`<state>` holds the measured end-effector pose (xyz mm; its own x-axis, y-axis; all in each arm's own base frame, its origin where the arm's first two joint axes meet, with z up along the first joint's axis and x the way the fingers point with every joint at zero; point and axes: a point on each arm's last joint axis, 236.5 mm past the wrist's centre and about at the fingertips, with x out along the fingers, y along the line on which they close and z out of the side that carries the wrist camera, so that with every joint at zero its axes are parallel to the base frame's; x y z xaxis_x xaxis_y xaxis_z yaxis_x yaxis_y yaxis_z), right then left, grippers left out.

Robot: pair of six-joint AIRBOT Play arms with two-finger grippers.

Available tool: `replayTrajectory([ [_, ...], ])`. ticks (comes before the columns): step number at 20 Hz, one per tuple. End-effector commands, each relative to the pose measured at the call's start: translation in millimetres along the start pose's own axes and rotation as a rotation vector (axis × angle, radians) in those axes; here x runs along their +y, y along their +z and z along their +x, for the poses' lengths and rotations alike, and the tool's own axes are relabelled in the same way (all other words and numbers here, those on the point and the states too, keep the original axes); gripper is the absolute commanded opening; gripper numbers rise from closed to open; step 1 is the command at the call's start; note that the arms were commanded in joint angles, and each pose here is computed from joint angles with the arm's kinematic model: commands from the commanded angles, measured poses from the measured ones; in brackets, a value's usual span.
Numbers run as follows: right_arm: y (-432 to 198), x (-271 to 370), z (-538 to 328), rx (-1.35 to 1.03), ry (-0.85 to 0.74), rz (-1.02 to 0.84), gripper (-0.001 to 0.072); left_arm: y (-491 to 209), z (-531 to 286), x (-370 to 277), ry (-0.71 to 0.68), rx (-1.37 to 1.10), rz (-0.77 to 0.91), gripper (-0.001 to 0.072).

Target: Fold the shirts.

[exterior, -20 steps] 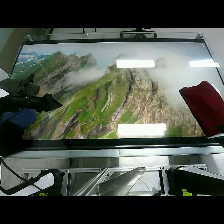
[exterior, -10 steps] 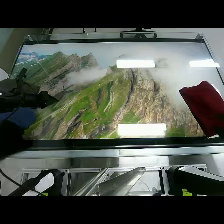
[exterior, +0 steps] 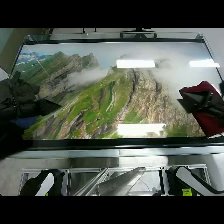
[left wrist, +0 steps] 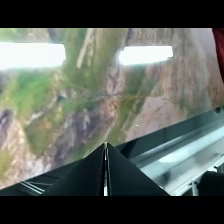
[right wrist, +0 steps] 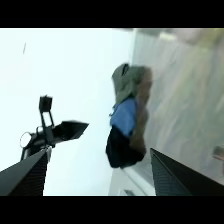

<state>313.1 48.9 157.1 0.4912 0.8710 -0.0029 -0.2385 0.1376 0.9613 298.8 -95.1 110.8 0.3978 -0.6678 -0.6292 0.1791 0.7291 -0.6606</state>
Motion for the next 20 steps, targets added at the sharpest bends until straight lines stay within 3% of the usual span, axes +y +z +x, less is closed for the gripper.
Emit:
replayTrajectory([
  [1, -37, -1, 52, 0.077, 0.037, -0.022, 0.0714, -27, 7, -7, -0.048, 0.018, -0.035, 0.0023],
  [9, -34, -26, 66, 0.060, -0.019, -0.044, 0.0706, -38, 10, -7, -0.061, 0.051, -0.033, 0.0023],
  [10, -33, -30, 66, 0.060, -0.022, -0.033, 0.0638, -37, 10, -7, -0.061, 0.050, -0.033, 0.0023],
  [11, -32, -35, 66, 0.057, -0.026, -0.021, 0.0284, -38, 10, -7, -0.061, 0.051, -0.033, 0.0023],
  [12, -30, -40, 66, 0.050, -0.035, -0.001, 0.0131, -38, 10, -7, -0.061, 0.050, -0.033, 0.0023],
  [14, -27, -45, 66, 0.041, -0.045, 0.002, 0.0304, -38, 10, -7, -0.061, 0.052, -0.032, 0.0023],
  [20, -30, -41, 66, 0.055, -0.026, 0.001, 0.0303, -38, 10, -7, -0.060, 0.051, -0.033, 0.0023],
])
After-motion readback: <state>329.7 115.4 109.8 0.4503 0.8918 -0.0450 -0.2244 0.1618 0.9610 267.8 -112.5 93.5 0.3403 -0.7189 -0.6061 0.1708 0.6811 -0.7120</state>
